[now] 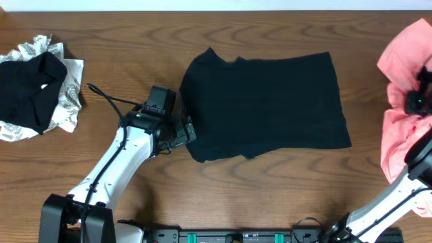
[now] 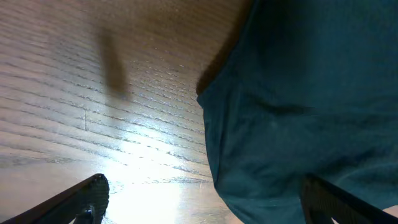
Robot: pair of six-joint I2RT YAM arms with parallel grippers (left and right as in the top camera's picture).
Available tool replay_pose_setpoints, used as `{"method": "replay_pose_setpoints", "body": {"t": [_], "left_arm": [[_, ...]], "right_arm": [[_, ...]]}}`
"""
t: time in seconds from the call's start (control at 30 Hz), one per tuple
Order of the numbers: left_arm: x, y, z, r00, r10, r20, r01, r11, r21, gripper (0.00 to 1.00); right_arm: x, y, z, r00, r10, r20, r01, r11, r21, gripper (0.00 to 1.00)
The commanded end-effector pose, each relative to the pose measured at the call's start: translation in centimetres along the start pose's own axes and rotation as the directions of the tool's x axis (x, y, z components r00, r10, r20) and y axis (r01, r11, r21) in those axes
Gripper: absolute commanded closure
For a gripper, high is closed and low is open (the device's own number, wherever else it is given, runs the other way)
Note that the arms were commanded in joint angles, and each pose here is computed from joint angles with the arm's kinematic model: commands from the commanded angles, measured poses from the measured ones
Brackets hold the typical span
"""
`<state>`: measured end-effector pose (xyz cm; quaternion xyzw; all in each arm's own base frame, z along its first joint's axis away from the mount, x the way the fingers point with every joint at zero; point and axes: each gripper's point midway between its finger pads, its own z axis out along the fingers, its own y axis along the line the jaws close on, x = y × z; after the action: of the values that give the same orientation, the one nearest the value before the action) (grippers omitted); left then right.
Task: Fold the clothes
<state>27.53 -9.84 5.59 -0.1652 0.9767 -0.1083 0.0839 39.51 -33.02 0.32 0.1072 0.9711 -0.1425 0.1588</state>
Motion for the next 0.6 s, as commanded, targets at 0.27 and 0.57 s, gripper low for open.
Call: {"method": "replay_pose_setpoints", "body": {"t": [0.27,0.57], "left_arm": [[0.1,0.3,0.3,1.000,-0.007,-0.001,0.007,1.000,-0.018,0.02],[0.1,0.3,0.3,1.000,-0.007,-0.001,0.007,1.000,-0.018,0.02]], "right_arm": [[-7.4,-0.2,-7.1,0.993,0.014,0.113,-0.002,0.994,-0.105,0.99],[-5.1,5.7,-10.9,0.972,0.206,-0.114,-0.231,0.928,-0.293,0.99]]}}
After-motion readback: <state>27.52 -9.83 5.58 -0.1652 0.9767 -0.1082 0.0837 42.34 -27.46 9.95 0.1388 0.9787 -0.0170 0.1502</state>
